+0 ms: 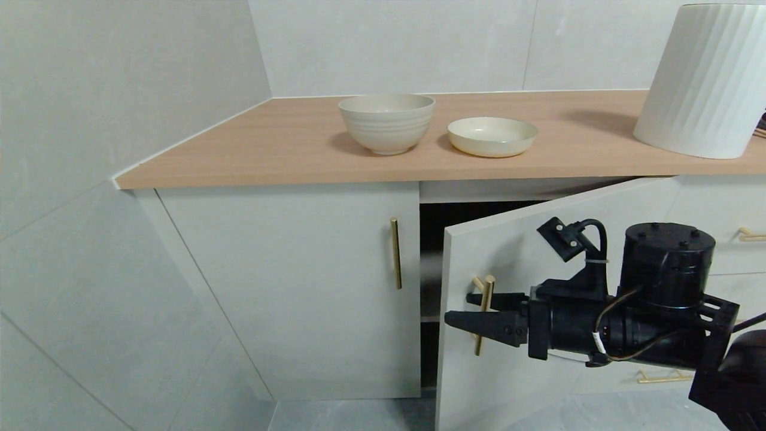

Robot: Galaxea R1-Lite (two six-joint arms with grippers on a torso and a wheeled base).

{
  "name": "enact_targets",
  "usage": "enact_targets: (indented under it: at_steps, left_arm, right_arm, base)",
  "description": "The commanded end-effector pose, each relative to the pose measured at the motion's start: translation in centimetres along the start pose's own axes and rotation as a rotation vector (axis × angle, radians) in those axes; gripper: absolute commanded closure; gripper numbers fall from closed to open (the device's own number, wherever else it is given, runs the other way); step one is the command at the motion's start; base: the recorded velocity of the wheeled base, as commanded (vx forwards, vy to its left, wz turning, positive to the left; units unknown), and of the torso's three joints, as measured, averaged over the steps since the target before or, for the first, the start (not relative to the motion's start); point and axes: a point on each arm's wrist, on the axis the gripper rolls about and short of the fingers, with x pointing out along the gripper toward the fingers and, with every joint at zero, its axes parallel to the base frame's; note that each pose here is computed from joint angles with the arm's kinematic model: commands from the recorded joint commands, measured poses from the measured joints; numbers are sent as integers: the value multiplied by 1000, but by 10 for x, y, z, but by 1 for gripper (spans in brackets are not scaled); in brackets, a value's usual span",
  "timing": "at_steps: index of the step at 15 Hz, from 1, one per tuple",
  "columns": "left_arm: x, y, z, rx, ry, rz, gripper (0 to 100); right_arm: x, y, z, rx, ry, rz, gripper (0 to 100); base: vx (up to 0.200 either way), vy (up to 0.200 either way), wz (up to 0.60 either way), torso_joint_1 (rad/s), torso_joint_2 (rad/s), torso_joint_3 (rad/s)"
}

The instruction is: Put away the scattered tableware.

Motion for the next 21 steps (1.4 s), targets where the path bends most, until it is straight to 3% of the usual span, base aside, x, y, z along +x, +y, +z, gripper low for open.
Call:
enact_targets:
  at_steps: [1,4,6,7,9,11,12,13,14,15,16,18,21]
  left_arm:
    - [0,0,0,0,0,0,0]
    - [0,0,0,3,0,0,0]
    - [-5,-1,22,-20,-127,-44,0]
    - [-10,-2,35,-18,-158,-95,0]
    - [-9,-3,62,-13,-95,-166,0]
    - [11,-5,100,-18,15,-254,0]
    - [13,-5,103,-19,22,-260,0]
    - [48,-8,134,-18,119,-327,0]
    - [74,-10,149,-7,166,-370,0]
    - [100,-12,160,-15,201,-413,0]
    - [130,-18,166,-29,226,-494,0]
    - [176,-34,160,-79,273,-595,0]
    - [227,-55,129,-108,355,-650,0]
  right_arm:
    - [-7,6,0,-9,-7,7,0]
    - [-7,6,0,-9,-4,9,0]
    - [-6,5,-2,-6,1,7,0]
    - [-6,5,-1,-7,1,9,0]
    - [-6,5,-1,-6,-2,6,0]
    - [-8,7,1,-12,-10,10,0]
    - [-8,7,1,-12,-10,10,0]
    - [-8,7,1,-12,-10,10,0]
    - [-7,7,-1,-9,-3,12,0]
    - [-3,10,-3,-7,9,25,0]
    - [-3,10,-4,-6,13,26,0]
    - [-3,9,-5,-3,18,24,0]
    - [-2,7,-7,4,25,21,0]
  base:
    - [0,0,0,0,0,0]
    - [0,0,0,0,0,0]
    - [0,0,0,0,0,0]
    - [0,0,0,0,0,0]
    - [0,0,0,0,0,0]
    - [0,0,0,0,0,0]
    - [0,0,0,0,0,0]
    - [0,0,0,0,0,0]
    - [0,0,0,0,0,0]
    - [0,0,0,0,0,0]
    - [0,0,0,0,0,0]
    - [0,0,0,0,0,0]
    - [0,0,0,0,0,0]
